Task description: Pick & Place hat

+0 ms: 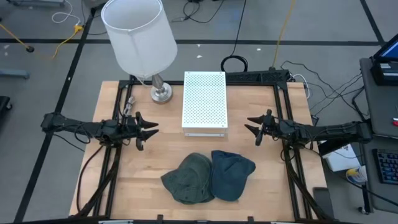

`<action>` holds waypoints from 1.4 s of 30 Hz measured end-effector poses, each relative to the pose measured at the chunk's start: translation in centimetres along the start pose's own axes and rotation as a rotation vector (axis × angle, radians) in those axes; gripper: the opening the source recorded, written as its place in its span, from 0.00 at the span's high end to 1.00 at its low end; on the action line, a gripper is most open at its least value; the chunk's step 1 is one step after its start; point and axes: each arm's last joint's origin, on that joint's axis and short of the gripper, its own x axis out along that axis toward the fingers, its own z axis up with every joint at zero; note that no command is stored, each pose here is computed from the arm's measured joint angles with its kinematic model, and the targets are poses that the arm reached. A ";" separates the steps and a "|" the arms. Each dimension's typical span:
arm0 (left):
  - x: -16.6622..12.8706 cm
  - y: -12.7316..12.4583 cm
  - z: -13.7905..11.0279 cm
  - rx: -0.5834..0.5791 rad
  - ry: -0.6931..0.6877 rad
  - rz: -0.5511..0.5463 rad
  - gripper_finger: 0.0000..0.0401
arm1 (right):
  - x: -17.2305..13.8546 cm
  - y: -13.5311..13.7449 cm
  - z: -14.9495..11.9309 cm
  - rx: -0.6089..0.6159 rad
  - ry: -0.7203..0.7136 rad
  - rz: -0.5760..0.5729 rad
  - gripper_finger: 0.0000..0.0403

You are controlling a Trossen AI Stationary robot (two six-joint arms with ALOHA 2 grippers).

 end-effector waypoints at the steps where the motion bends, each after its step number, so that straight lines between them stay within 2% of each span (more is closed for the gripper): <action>1: 0.0 0.0 0.0 0.000 0.000 0.000 0.62 | 0.0 0.0 0.0 0.000 0.000 0.000 0.58; 20: 0.0 0.0 0.0 -0.002 -0.005 -0.001 0.62 | 0.0 0.0 0.0 0.000 0.000 0.000 0.58; 31: -0.1 -0.1 1.4 -0.061 -0.148 0.014 0.62 | 0.0 0.0 0.0 0.000 0.000 0.000 0.58; 37: -0.2 -0.5 3.2 -0.083 -0.196 -0.007 0.62 | 0.0 0.0 0.0 0.000 0.000 0.000 0.58; 42: -0.2 -1.7 6.4 -0.010 -0.125 -0.061 0.62 | 0.0 0.0 0.0 0.000 0.000 0.000 0.58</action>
